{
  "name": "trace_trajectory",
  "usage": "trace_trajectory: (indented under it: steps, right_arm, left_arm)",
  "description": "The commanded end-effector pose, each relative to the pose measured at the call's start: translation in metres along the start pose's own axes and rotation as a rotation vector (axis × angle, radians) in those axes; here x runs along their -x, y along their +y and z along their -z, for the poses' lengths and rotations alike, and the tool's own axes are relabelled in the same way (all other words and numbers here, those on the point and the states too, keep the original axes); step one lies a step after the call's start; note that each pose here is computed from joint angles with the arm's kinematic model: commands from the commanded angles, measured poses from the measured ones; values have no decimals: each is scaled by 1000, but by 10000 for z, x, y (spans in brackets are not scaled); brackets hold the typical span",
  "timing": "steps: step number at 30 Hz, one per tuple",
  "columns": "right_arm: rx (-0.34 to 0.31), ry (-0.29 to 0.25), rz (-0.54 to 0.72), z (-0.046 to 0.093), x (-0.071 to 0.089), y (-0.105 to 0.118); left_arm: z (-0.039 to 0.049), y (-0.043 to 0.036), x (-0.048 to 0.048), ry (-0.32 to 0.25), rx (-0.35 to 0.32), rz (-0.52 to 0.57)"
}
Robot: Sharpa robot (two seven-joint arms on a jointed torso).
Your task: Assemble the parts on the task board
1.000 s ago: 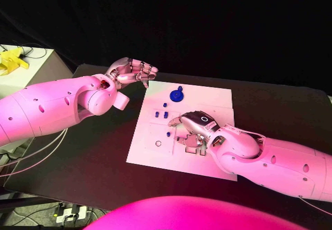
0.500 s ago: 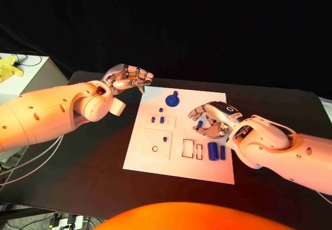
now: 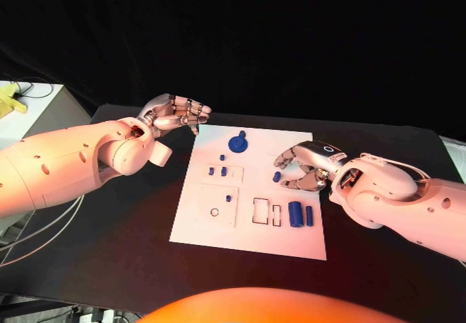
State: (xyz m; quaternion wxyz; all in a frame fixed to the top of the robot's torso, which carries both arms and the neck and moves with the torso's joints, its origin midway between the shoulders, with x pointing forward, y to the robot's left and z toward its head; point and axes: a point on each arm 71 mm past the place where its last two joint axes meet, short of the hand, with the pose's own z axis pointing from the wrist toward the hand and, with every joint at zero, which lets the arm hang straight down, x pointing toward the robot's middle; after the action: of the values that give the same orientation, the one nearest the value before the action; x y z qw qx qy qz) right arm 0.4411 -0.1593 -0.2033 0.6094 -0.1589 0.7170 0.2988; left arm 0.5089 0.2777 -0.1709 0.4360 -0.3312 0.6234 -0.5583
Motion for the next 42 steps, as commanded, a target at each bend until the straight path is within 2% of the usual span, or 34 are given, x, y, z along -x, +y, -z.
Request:
trace_trajectory:
  steps: [1, 13, 36, 42]
  right_arm:
    - [16, 33, 59, -27, -25, 9]
    - [20, 22, 74, -110, -64, 70]
    - [10, 31, 100, -107, -92, 89]
    - [16, 17, 110, -105, -93, 119]
  left_arm:
    - [-7, -11, -20, 19, -6, 5]
    - [-9, -9, -19, 20, -5, 5]
    - [-11, -3, -16, 19, 1, 5]
    - [-15, -1, -20, 20, 2, 5]
